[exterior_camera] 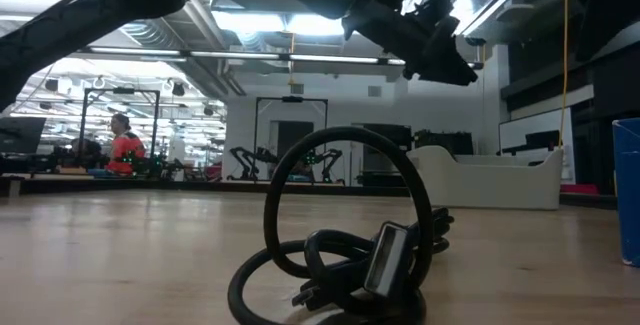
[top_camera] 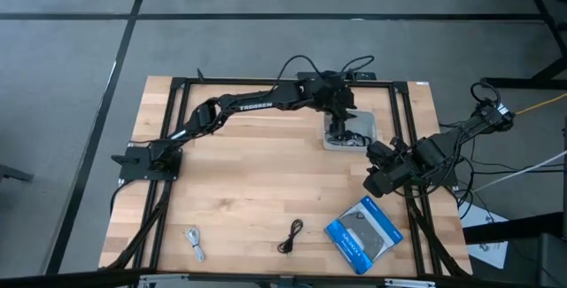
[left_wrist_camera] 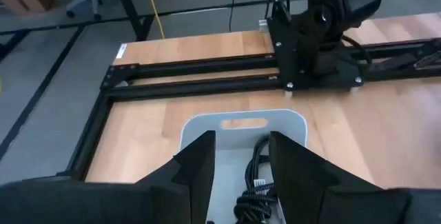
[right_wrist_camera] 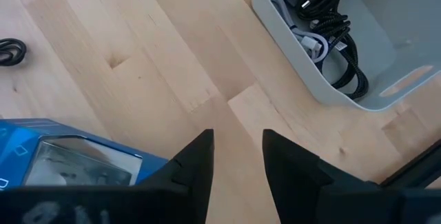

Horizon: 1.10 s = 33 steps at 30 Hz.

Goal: Pick and place USB-C Cables
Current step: Put the top black USB cable into the gray bin

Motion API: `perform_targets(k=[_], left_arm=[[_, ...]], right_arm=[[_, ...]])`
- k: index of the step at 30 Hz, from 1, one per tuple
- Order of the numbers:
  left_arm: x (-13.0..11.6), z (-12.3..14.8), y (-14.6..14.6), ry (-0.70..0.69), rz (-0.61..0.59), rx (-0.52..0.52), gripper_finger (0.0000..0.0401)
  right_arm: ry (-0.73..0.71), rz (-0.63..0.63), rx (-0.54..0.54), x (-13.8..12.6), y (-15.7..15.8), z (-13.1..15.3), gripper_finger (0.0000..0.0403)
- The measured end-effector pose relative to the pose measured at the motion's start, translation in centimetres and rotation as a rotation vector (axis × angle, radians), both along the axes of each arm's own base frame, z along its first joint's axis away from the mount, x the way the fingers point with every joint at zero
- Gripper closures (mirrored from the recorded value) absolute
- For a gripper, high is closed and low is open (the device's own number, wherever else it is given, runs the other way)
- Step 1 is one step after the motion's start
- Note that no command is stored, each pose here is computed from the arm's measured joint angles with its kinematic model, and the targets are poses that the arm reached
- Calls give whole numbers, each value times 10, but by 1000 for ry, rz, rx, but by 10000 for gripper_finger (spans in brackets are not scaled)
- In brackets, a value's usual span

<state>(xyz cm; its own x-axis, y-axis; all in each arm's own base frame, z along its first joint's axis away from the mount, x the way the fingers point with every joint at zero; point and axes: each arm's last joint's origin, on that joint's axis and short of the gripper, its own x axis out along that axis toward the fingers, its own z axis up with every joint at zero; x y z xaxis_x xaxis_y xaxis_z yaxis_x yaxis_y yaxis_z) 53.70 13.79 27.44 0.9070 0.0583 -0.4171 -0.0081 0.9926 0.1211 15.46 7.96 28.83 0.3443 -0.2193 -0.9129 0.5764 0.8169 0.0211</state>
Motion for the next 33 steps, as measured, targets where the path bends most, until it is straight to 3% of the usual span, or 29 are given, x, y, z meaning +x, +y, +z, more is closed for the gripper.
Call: perform_targets(k=[2,5,12,18,26,33], left_arm=[[0,0,-2,16,29,7,271],[-3,0,2,45,171,40,273],[-25,-11,55,129,421,-96,274],[-43,-19,90,197,594,-74,274],[-26,-71,93,242,541,-161,274],[-10,-67,72,145,392,-208,274]], right_arm=[[1,2,-1,0,0,0,274],[2,3,-3,0,0,0,274],[0,2,-8,0,0,0,274],[-9,8,-41,0,-1,0,274],[-3,41,-55,0,-1,0,274],[-3,41,-55,0,-1,0,274]])
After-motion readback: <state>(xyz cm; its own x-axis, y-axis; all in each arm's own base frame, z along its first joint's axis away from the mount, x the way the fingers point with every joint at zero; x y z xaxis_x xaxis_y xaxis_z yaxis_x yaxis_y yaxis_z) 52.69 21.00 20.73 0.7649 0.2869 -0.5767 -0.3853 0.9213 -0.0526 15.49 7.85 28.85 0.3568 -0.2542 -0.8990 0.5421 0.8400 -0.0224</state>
